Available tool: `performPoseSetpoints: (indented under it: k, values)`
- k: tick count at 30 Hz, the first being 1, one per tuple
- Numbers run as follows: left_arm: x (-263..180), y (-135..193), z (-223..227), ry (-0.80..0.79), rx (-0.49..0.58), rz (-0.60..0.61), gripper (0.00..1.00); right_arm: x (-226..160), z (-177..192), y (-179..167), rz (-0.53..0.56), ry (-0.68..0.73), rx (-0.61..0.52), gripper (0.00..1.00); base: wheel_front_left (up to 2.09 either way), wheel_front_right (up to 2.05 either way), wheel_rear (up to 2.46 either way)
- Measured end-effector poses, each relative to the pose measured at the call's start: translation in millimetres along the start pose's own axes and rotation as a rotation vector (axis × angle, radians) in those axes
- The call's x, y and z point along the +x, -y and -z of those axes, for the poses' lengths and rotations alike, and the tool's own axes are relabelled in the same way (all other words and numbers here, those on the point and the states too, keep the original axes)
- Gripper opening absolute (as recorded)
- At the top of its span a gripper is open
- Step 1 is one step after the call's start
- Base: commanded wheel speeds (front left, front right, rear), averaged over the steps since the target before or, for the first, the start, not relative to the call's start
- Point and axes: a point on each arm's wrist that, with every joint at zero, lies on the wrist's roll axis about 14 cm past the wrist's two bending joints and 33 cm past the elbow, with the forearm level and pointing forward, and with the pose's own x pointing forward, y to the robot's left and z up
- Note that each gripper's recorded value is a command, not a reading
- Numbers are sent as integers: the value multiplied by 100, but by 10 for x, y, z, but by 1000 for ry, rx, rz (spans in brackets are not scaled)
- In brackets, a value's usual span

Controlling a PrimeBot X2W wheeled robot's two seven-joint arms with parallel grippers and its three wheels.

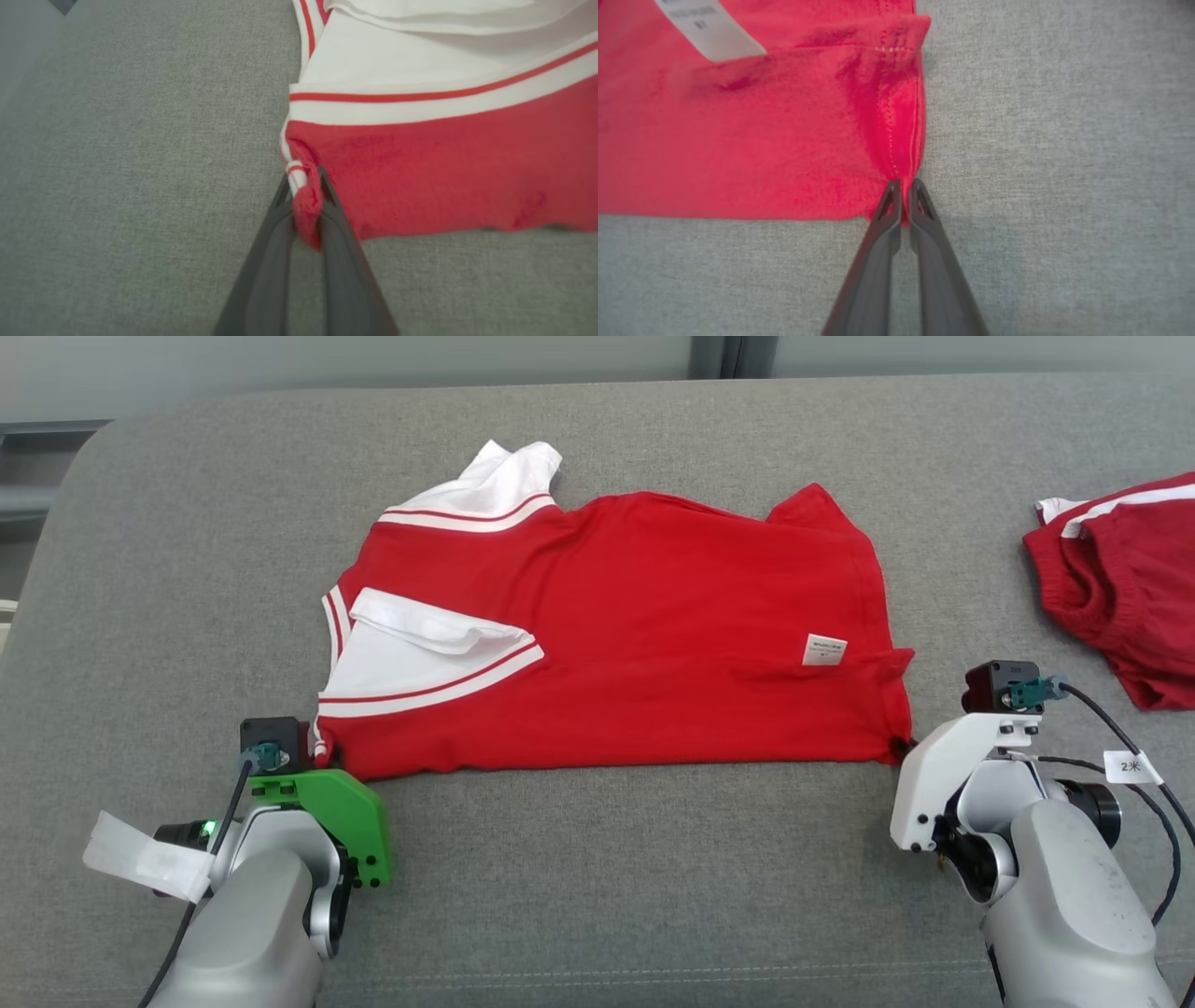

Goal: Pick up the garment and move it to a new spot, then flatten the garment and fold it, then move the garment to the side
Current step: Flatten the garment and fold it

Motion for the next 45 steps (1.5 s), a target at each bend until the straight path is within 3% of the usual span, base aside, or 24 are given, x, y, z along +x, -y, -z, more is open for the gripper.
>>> performPoseSetpoints:
  k: [17,31,32,33,34,40,45]
  values:
    - [-415,215,185,65,-91,48,0,-534,73,307,69,41,4,0,0,0,0]
    - [-751,212,520,13,-124,51,0,-777,451,321,76,-52,17,0,0,0,0]
    - [-765,214,521,16,-124,51,7,-781,473,319,76,-56,15,45,0,0,0]
    - [-777,219,492,32,-122,52,75,-784,479,321,77,-55,14,100,0,0,0]
    - [-787,212,459,48,-122,51,100,-788,477,325,79,-51,16,100,0,0,0]
    - [-846,156,339,127,-92,44,100,-814,409,268,62,8,22,100,0,0,0]
    - [-919,58,52,277,-99,26,100,-884,156,195,43,156,14,100,0,0,0]
